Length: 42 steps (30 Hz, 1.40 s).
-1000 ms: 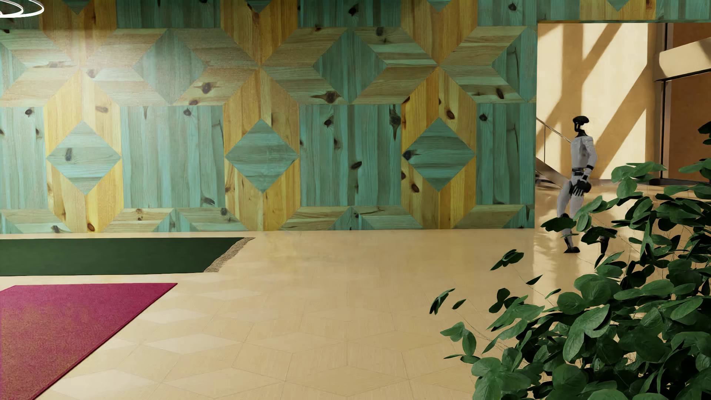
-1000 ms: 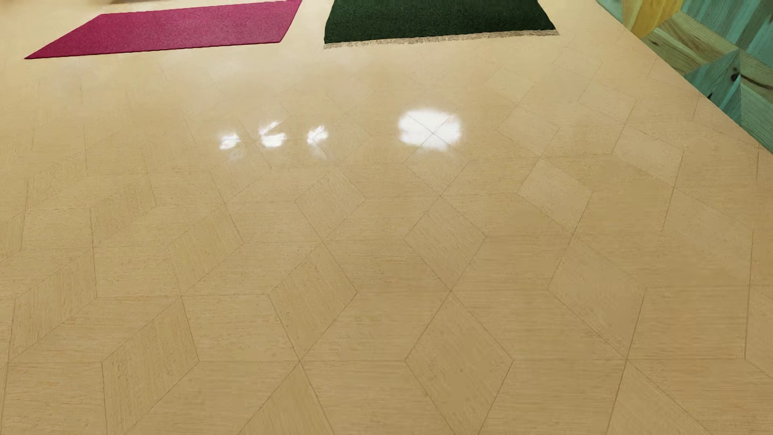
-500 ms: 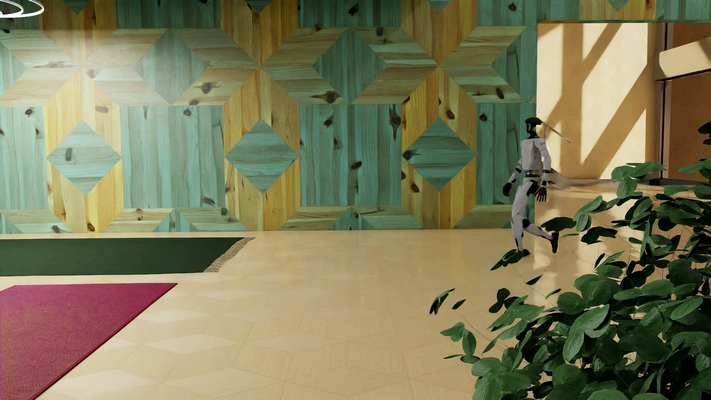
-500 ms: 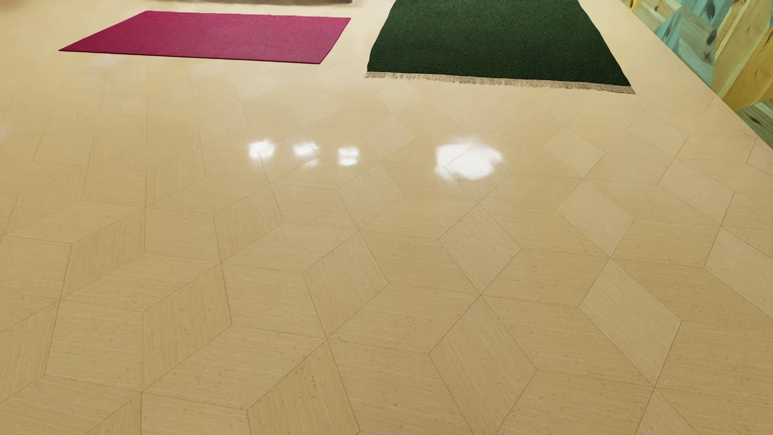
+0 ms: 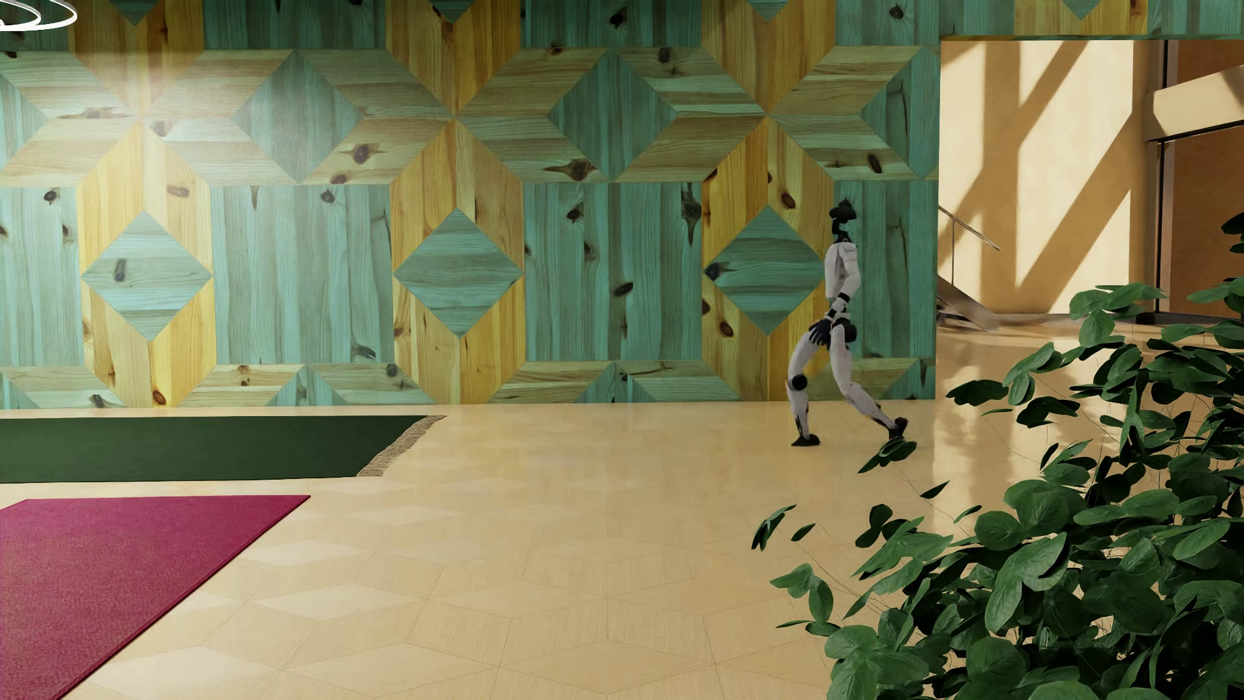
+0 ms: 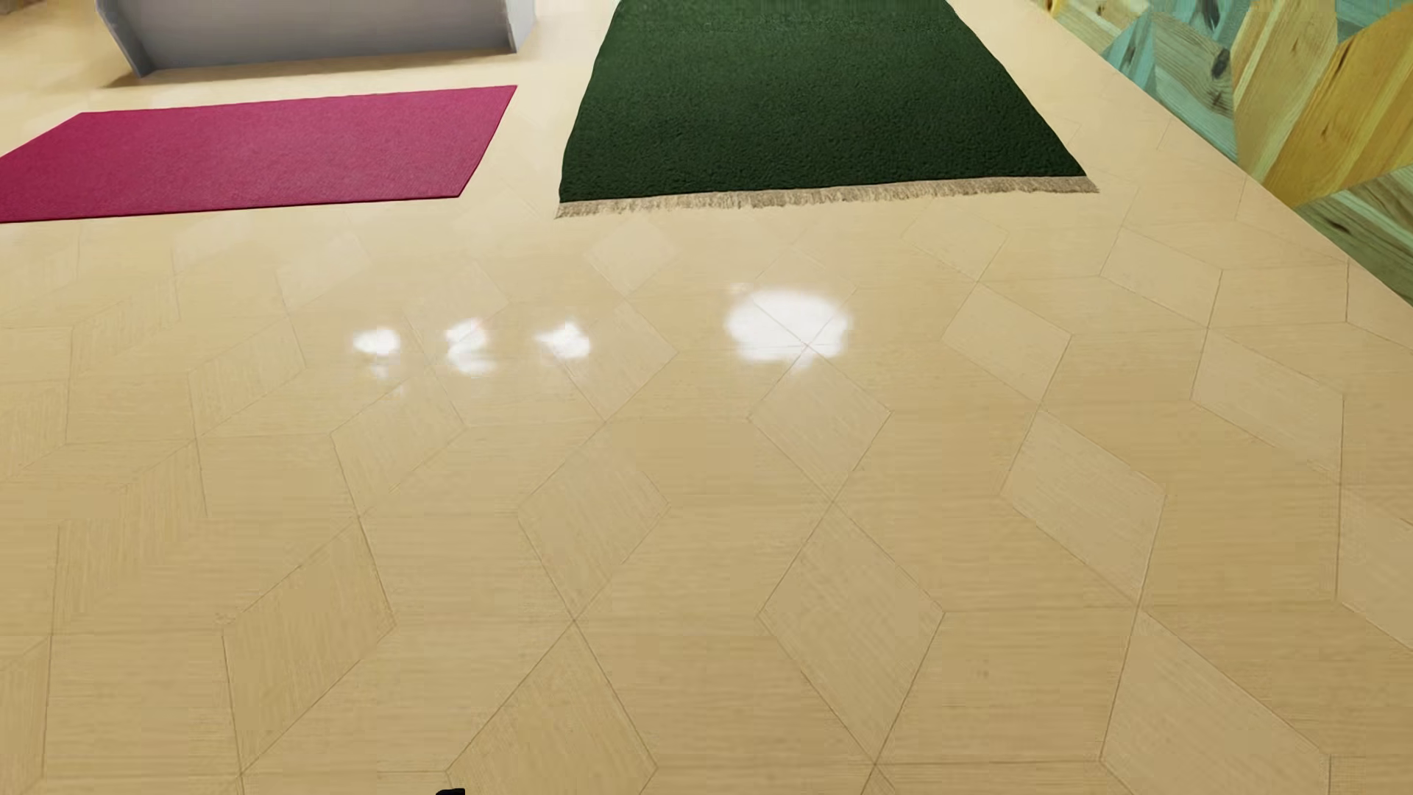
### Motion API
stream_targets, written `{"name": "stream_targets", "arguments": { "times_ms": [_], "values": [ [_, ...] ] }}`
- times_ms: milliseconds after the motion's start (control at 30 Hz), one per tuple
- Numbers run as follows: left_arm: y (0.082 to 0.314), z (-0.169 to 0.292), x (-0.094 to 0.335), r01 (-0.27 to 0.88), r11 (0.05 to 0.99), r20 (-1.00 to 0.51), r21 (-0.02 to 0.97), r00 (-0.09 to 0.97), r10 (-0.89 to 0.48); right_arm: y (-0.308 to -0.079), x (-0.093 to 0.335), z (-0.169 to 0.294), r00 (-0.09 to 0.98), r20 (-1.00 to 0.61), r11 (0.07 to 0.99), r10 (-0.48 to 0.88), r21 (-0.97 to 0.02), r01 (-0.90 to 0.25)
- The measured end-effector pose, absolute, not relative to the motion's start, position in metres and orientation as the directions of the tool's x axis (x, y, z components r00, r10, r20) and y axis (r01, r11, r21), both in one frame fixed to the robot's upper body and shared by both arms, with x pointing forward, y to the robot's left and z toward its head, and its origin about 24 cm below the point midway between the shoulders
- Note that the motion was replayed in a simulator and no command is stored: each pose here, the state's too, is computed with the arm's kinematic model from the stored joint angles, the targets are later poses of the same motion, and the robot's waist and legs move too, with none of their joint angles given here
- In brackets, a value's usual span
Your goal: Go forward
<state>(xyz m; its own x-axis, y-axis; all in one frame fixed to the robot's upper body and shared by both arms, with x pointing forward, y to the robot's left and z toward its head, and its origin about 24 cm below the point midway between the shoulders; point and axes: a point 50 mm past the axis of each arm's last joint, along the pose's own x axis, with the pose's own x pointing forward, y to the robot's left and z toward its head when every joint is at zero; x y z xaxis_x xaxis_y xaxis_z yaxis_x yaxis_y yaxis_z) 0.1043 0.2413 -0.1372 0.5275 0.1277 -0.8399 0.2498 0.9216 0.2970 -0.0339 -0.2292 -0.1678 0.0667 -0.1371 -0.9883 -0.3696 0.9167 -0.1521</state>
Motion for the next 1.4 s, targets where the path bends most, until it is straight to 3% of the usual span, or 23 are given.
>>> {"name": "stream_targets", "arguments": {
  "times_ms": [67,167,333,433,500,600,767,933,1000,1067,1133,1267,1400],
  "values": [
    [0.232,-0.142,0.094,0.325,0.904,-0.862,0.278,0.499,0.086,-0.224,-0.019,-0.168,0.123,-0.985,0.921,-0.118,-0.155,-0.358],
    [0.222,-0.150,0.073,0.342,0.910,-0.896,0.236,0.439,0.068,-0.224,0.022,-0.166,0.242,-0.965,0.911,-0.104,-0.190,-0.366],
    [0.206,-0.154,0.033,0.391,0.905,-0.930,0.166,0.368,0.011,-0.241,0.111,-0.139,0.516,-0.848,0.913,-0.125,-0.302,-0.275],
    [0.198,-0.158,0.012,0.392,0.911,-0.950,0.127,0.312,-0.002,-0.249,0.142,-0.123,0.610,-0.779,0.916,-0.146,-0.340,-0.214],
    [0.195,-0.161,-0.004,0.415,0.904,-0.967,0.102,0.253,-0.007,-0.252,0.140,-0.124,0.602,-0.782,0.922,-0.162,-0.337,-0.190],
    [0.202,-0.165,-0.022,0.398,0.912,-0.984,0.100,0.176,0.031,-0.250,0.087,-0.147,0.440,-0.879,0.938,-0.183,-0.290,-0.188],
    [0.218,-0.160,0.025,0.375,0.909,-0.949,0.184,0.307,0.065,-0.239,0.031,-0.165,0.242,-0.956,0.934,-0.164,-0.230,-0.274],
    [0.237,-0.135,0.114,0.306,0.901,-0.834,0.306,0.543,0.098,-0.230,0.007,-0.165,0.221,-0.966,0.943,-0.138,-0.196,-0.268],
    [0.235,-0.124,0.142,0.278,0.904,-0.781,0.324,0.619,0.090,-0.229,-0.011,-0.166,0.166,-0.976,0.948,-0.143,-0.183,-0.259],
    [0.233,-0.121,0.148,0.246,0.917,-0.762,0.316,0.641,0.091,-0.225,-0.027,-0.168,0.108,-0.985,0.943,-0.132,-0.159,-0.292],
    [0.225,-0.131,0.125,0.235,0.933,-0.801,0.273,0.593,0.085,-0.224,-0.043,-0.167,0.059,-0.988,0.951,-0.139,-0.150,-0.269],
    [0.214,-0.147,0.087,0.302,0.926,-0.873,0.225,0.485,0.054,-0.223,-0.004,-0.168,0.172,-0.978,0.939,-0.121,-0.169,-0.301],
    [0.224,-0.158,0.035,0.323,0.924,-0.937,0.206,0.337,0.091,-0.233,0.073,-0.153,0.412,-0.903,0.923,-0.118,-0.253,-0.289]
  ]
}}
